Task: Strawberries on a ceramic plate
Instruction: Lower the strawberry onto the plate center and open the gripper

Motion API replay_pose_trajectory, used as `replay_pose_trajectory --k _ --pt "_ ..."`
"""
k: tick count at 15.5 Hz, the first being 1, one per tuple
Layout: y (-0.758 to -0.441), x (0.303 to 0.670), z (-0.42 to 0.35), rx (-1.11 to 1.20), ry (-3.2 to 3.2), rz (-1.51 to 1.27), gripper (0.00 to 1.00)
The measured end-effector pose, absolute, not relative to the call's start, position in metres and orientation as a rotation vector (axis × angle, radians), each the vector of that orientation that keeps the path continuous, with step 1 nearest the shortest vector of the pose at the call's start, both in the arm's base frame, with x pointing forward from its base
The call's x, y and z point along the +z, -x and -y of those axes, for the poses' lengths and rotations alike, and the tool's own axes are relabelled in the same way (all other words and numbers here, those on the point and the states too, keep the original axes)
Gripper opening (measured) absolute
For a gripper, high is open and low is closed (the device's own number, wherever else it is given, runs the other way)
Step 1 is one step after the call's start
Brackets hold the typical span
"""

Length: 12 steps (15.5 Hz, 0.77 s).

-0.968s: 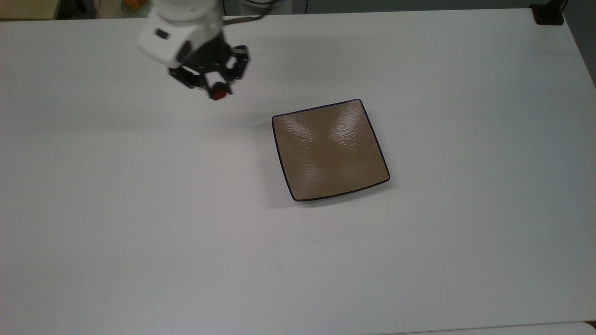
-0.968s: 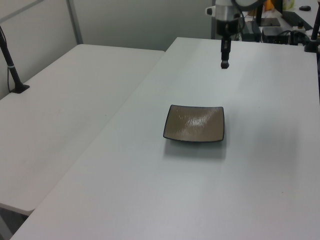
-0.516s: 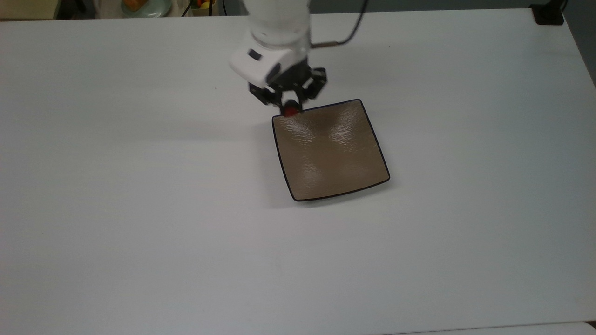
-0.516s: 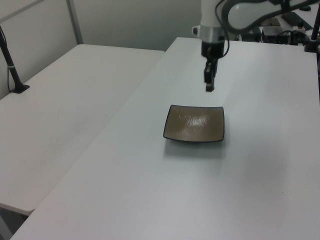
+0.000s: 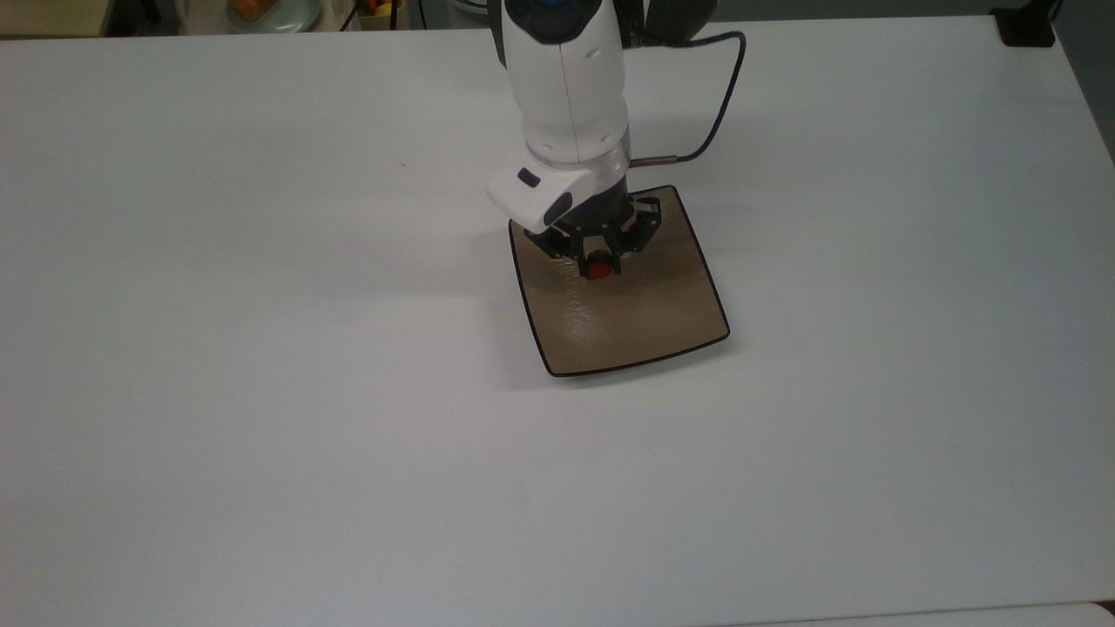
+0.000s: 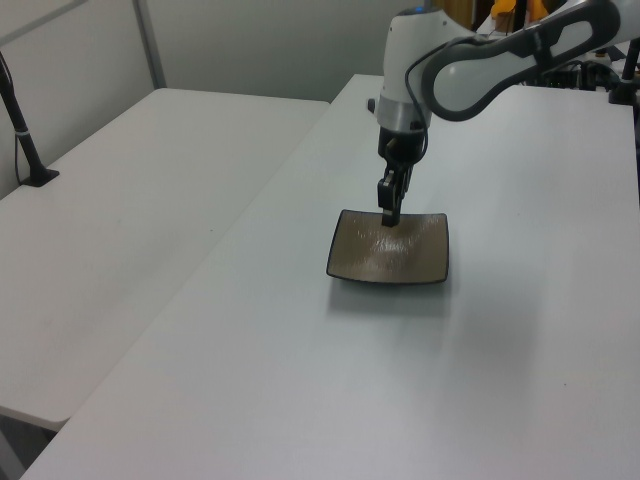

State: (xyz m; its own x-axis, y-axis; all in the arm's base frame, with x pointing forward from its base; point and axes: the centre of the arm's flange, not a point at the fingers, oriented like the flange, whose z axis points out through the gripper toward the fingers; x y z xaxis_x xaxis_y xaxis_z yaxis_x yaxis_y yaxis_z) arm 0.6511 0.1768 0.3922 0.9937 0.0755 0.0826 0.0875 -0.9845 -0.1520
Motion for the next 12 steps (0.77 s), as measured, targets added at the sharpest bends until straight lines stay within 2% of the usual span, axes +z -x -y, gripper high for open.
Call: replay_pose_trajectory --k 8,10,12 --pt "-0.649 0.350 -0.208 -0.119 2.969 0.159 0.34" --pt "-0.648 0.345 -0.211 -0.108 2.971 0.164 0.48" --pt "-0.648 0.344 -0.212 -0.106 2.971 0.166 0.69"
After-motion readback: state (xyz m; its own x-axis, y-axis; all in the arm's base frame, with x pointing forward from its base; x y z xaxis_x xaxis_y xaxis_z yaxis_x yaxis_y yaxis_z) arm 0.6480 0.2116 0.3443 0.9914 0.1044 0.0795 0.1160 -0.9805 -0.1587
